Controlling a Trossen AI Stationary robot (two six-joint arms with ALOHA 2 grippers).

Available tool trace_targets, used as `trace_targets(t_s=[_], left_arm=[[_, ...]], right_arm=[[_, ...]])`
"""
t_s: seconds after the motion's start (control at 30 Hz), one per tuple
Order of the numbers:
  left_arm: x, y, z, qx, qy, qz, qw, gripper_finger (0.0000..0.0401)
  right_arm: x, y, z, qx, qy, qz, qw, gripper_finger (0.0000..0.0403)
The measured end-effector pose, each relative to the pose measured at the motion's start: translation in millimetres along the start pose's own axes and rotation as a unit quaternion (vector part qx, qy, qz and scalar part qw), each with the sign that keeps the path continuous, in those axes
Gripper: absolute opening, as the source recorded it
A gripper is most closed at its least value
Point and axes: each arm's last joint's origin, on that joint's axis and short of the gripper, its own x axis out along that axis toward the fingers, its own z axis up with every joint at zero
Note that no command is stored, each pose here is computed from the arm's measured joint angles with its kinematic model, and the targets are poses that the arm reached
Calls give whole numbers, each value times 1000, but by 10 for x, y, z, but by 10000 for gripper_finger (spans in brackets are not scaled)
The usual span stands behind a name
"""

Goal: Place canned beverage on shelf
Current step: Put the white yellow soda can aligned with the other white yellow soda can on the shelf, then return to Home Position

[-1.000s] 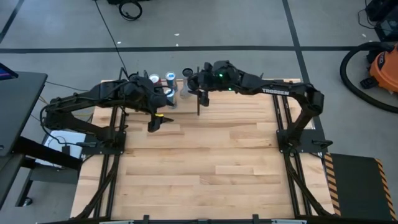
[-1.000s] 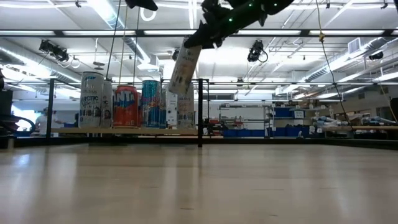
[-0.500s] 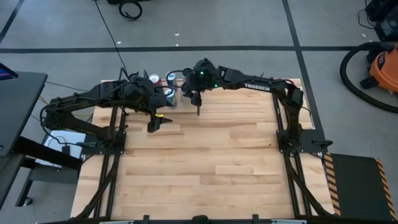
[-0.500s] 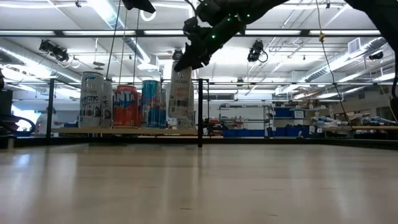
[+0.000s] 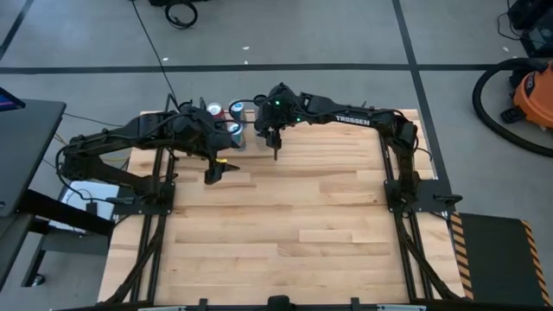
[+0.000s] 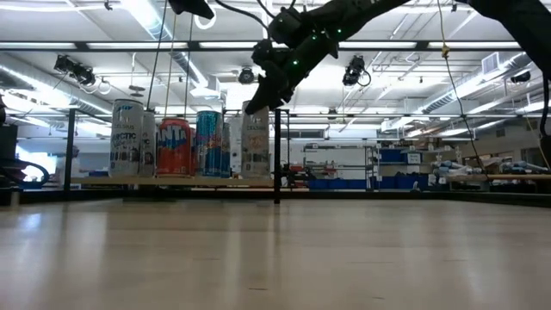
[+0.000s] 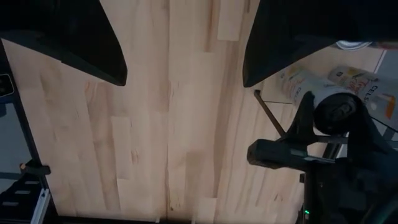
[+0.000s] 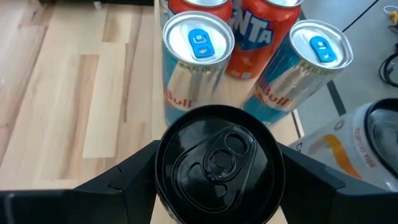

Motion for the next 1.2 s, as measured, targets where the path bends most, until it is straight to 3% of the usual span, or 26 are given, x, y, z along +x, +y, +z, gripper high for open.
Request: trace_targets(t_s=[0.43, 0.87, 1.03, 1.2], left_arm=[[1, 0, 0, 0, 0, 0, 1000, 321], [2, 1, 0, 0, 0, 0, 1000, 321], [2, 3, 0, 1, 0, 3, 1000, 321], [-5, 13, -16, 0, 8, 22, 1000, 321]], right_arm=[[-25, -106, -13, 9, -18, 17, 1000, 309], [-60, -121, 52, 7, -38, 19, 999, 316], [-200, -113, 205, 12, -52, 18, 998, 316], [-548, -93, 446, 39, -93, 14, 995, 315]])
